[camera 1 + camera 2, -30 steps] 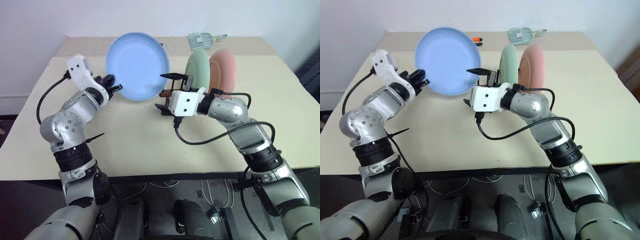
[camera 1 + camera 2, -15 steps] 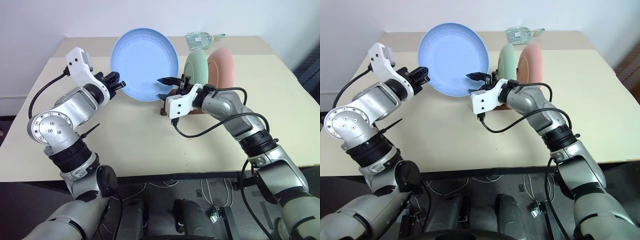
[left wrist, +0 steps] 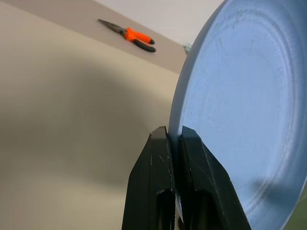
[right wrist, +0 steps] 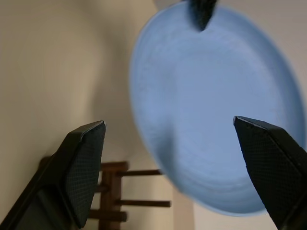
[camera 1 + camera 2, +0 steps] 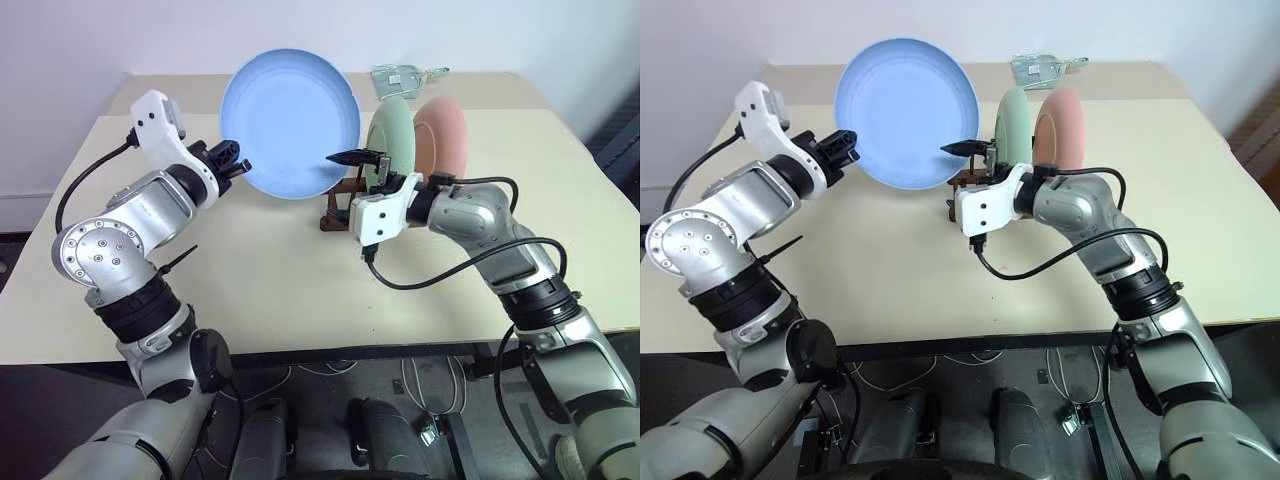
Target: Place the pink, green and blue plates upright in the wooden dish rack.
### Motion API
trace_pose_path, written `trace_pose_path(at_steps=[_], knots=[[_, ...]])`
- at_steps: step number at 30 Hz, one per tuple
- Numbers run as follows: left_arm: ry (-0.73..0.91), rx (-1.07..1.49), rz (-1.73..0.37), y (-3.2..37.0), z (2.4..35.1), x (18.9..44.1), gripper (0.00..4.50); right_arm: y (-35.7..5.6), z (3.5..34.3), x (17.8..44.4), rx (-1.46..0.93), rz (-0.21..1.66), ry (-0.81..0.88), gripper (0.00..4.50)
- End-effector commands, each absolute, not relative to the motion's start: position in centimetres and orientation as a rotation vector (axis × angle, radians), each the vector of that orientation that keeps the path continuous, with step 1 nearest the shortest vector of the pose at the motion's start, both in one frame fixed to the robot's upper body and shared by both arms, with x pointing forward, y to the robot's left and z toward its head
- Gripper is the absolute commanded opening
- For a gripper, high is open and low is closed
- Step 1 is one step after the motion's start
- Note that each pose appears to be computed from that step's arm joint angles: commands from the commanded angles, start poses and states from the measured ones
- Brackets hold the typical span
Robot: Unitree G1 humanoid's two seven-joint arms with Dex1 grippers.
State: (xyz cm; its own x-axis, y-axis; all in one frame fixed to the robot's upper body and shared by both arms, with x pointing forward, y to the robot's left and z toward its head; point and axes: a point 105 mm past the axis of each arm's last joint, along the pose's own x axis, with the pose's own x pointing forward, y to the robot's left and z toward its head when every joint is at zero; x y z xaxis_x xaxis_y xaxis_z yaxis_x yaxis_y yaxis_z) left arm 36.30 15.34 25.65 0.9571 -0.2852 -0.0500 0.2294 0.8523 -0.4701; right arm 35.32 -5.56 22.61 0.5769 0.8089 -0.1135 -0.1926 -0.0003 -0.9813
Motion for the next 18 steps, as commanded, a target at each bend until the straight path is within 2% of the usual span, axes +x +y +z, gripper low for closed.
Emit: trace_pose_path(at_steps=[1, 2, 3, 6, 12, 13, 17, 18], knots=[[0.056, -0.462, -0.312, 14.4, 27.5, 35.5, 0.0, -4.8, 23.7, 35.7, -1.398, 0.788, -0.667, 4.46], [0.057, -0.469, -0.312, 14.3, 27.5, 35.4, 0.0, -4.7, 23.6, 35.8, -1.406, 0.787, -0.67, 4.46], [0.057, -0.474, -0.313, 14.2, 27.5, 35.3, 0.0, -4.6, 23.4, 35.8, -1.42, 0.787, -0.678, 4.23], [0.06, -0.475, -0.307, 14.1, 27.4, 35.0, 0.0, -4.5, 23.3, 36.0, -1.442, 0.771, -0.697, 3.23], [0.061, -0.49, -0.294, 14.2, 27.3, 34.8, 0.0, -4.4, 23.5, 36.1, -1.464, 0.75, -0.735, 0.27], [0.059, -0.495, -0.296, 14.2, 27.4, 34.8, 0.0, -4.4, 23.5, 36.1, -1.466, 0.75, -0.739, 0.02], [0.024, -0.542, -0.317, 14.2, 28.2, 34.8, 0.0, -4.2, 23.6, 36.0, -1.47, 0.748, -0.755, 0.02], [-0.017, -0.583, -0.31, 14.7, 29.0, 34.9, 0.32, -4.2, 23.7, 36.0, -1.471, 0.743, -0.761, 0.0]])
